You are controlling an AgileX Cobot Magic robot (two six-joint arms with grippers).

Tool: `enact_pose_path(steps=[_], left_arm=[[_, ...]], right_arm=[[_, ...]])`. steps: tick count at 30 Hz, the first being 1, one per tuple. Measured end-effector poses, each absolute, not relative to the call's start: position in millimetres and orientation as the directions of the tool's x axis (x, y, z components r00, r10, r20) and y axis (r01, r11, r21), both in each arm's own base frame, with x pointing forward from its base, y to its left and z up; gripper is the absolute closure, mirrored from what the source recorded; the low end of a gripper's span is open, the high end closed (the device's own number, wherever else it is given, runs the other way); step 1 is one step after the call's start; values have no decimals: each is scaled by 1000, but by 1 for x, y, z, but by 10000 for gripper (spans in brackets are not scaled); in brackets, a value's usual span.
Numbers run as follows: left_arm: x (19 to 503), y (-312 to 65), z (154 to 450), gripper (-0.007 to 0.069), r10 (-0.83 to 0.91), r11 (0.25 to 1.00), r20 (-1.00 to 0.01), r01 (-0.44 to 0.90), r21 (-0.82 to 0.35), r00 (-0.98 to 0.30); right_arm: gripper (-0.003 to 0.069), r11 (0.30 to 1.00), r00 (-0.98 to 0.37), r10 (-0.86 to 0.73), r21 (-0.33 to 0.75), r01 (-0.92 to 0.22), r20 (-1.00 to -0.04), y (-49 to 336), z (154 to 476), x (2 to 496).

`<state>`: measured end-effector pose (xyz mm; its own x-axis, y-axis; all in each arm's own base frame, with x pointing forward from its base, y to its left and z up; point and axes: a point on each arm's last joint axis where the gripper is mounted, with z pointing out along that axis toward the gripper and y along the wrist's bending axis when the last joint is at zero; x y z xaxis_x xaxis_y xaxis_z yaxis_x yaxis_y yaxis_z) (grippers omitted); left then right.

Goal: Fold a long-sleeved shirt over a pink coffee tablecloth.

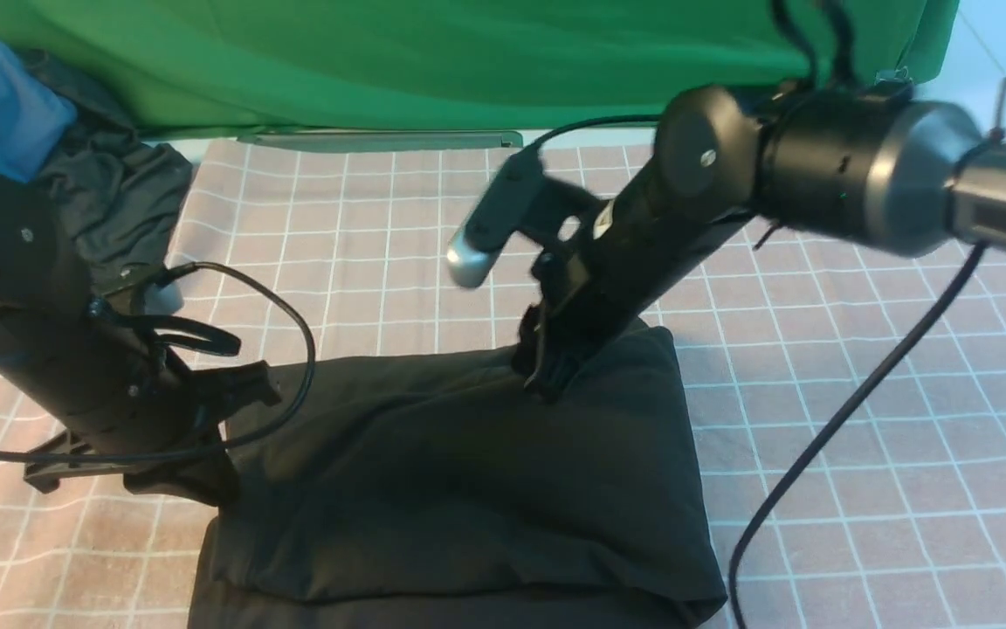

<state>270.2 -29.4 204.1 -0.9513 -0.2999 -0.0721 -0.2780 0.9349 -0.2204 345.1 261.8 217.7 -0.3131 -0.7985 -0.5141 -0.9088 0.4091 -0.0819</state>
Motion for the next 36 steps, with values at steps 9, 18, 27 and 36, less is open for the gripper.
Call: enact_pose_path(steps=[9,18,27,36], left_arm=[[270,-32,205,613,-291,932,-69,-266,-246,-954],[272,-32,205,613,-291,933,-92,-261,-249,-952],[273,-32,205,613,-264,941,-103,-233,-247,-959],[273,-32,205,613,-247,945,-107,-215,-246,-963]], right_arm=[[284,317,-214,-842,-133,-939,-495,280,192,344],[391,279,-176,-864,-156,-948,-472,283,175,349],[615,253,-145,-868,-172,-952,-474,287,191,354],[615,254,-134,-869,-198,-947,-476,288,202,359]])
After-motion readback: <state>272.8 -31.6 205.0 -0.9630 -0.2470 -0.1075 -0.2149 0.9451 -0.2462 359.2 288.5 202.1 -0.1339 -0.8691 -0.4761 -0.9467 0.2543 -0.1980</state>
